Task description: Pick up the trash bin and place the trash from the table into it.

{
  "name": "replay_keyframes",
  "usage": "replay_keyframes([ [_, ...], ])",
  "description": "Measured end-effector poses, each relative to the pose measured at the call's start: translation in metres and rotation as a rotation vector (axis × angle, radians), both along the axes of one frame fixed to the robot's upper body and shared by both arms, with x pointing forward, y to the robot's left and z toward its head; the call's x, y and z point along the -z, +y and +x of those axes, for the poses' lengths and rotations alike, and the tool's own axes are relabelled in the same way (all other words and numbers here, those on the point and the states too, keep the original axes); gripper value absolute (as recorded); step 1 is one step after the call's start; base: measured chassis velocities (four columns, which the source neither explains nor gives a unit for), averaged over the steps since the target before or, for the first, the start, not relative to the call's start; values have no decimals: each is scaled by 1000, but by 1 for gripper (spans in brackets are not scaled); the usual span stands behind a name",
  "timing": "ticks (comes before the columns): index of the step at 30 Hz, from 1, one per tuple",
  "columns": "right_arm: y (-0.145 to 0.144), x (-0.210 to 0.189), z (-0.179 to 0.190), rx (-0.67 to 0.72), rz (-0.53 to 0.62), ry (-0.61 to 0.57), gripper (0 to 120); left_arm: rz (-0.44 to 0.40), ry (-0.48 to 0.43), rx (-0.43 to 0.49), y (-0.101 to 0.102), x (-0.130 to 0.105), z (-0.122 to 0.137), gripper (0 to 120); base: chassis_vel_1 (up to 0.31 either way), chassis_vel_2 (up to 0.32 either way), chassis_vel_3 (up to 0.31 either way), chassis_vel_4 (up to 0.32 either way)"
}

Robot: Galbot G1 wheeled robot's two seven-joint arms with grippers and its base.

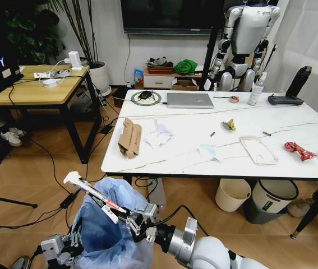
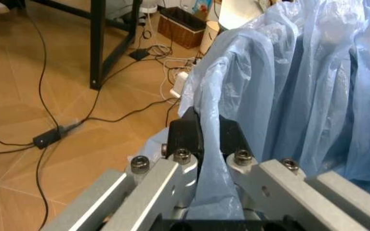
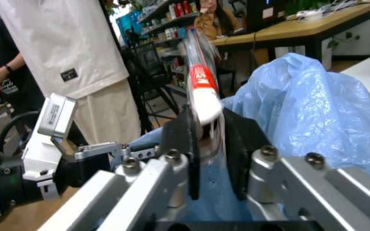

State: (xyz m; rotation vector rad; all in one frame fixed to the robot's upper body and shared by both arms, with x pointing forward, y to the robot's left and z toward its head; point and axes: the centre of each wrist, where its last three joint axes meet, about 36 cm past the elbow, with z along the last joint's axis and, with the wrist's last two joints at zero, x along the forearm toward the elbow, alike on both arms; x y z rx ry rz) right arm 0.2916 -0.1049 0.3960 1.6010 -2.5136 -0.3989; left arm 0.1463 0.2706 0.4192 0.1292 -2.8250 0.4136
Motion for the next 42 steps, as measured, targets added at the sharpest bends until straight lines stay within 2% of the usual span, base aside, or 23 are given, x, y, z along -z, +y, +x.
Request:
replay_keyframes([
  [5,-6,-2,1,26,-7,-19,40,3,1,3,1,-1,1,0,0,0,0,0],
  [7,-7,-4,3,35,-3,-25,43,4,1,3,1,0,1,0,0,0,0,0],
  [11,-14,-18,13,74,32,-68,61,4,6,5,1,2,1,0,0,0,0,0],
  [14,-16,-28,21,96,60,-83,68,4,7,6,1,2,1,0,0,0,0,0],
  [17,-10,-54,46,192,73,-82,83,8,12,4,3,3,1,0,0,0,0,0],
  [20,10,-84,73,371,-36,-7,94,13,15,-2,4,4,-1,0,0,0,0,0],
  [21,10,-84,73,371,-36,-7,94,13,15,-2,4,4,-1,0,0,0,0,0],
  [23,33,-100,96,484,-113,35,99,13,15,-5,4,4,-1,0,0,0,0,0],
  [25,50,-113,119,525,-171,50,100,16,13,-9,5,3,-1,0,0,0,0,0],
  [28,57,-117,129,534,-192,50,100,18,11,-12,5,2,-1,0,0,0,0,0],
  [30,74,-126,147,538,-232,42,100,23,7,-17,7,0,-1,0,0,0,0,0],
  [35,99,-118,159,540,-322,9,100,26,-1,-25,7,-2,-1,0,0,0,0,0],
  [39,129,-97,161,555,-434,-24,100,28,-4,-30,8,-3,-1,0,0,0,0,0],
  [42,141,-88,163,569,-470,-32,100,27,-5,-31,8,-3,-1,0,0,0,0,0],
])
